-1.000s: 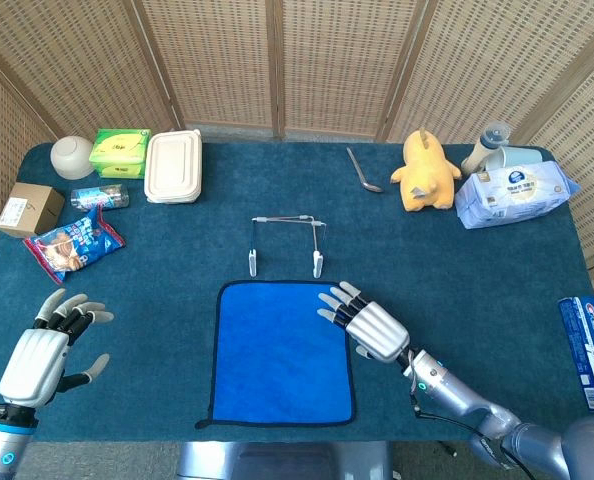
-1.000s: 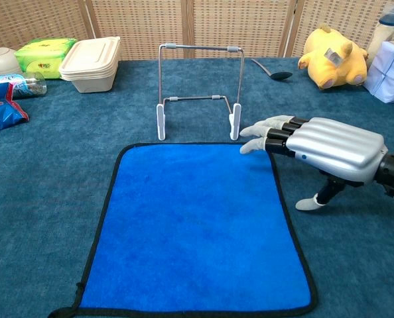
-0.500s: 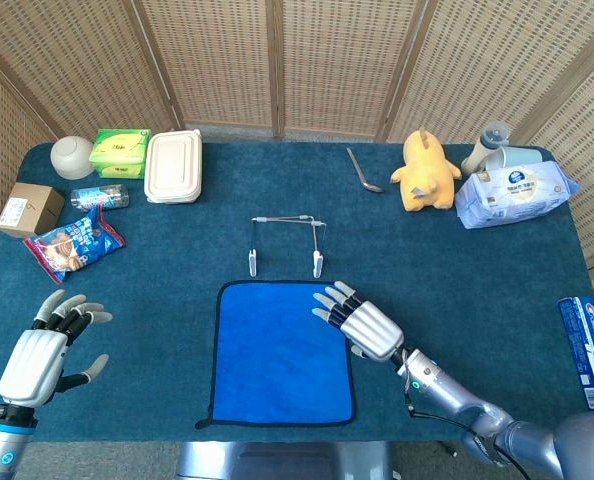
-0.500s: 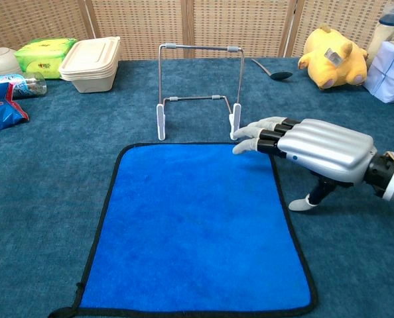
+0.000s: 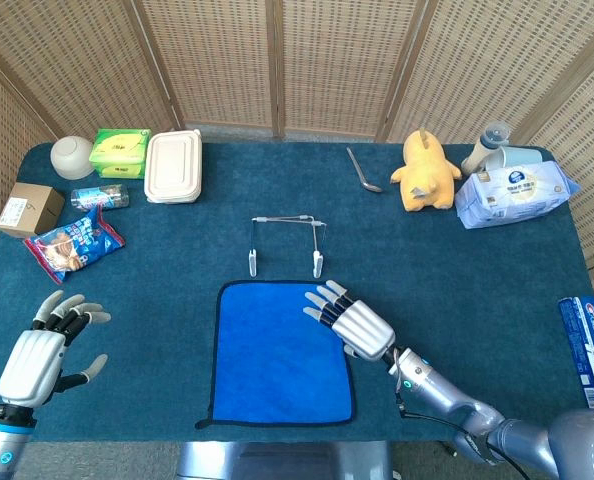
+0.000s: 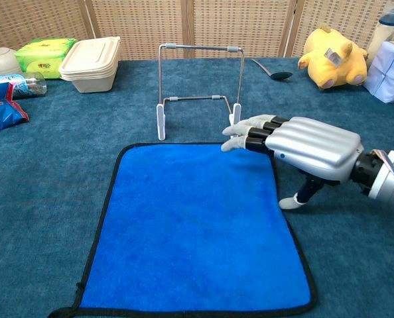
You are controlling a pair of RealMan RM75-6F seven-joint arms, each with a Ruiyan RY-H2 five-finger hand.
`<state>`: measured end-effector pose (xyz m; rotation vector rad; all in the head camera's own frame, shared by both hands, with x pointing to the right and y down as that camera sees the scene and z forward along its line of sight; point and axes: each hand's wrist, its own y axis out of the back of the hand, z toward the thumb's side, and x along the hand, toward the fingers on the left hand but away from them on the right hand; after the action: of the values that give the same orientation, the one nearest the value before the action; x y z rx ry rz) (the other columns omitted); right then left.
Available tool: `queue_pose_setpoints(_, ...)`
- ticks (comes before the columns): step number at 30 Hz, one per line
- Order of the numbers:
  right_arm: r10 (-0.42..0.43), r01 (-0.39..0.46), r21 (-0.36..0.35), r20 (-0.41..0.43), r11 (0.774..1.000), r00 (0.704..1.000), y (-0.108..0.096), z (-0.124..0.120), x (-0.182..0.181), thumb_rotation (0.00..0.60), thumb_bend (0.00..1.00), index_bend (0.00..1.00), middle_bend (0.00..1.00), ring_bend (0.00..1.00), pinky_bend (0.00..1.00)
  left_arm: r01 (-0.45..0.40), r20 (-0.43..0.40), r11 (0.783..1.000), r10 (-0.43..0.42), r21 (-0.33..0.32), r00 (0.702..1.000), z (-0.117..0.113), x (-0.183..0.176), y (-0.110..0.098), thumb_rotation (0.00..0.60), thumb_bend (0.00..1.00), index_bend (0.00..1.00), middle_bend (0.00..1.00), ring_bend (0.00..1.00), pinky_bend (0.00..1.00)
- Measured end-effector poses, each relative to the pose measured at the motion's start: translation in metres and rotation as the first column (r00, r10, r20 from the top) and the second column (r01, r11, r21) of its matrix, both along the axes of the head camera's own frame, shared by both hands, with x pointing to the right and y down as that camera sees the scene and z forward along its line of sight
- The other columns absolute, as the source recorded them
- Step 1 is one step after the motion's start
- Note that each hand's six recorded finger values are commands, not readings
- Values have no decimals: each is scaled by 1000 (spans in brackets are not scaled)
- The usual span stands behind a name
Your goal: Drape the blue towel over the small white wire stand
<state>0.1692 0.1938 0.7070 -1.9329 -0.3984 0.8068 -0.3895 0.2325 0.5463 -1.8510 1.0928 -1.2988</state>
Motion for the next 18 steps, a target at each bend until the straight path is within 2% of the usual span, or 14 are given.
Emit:
queue_pose_setpoints(8,-7,7,-5,8,1000,1000,2,1,-11,600,36,126,66,0,0,5,-1,1000,-5,5,1000,-1,-4,1,600,379,323,282,173,46)
queue_pose_setpoints(18,-13,14,-7,30,1000,999,2,2,-27,600,112,154,70,0,0,11,-3,1000,-11,8,1000,-1,-6,2,600,379,322,282,173,46)
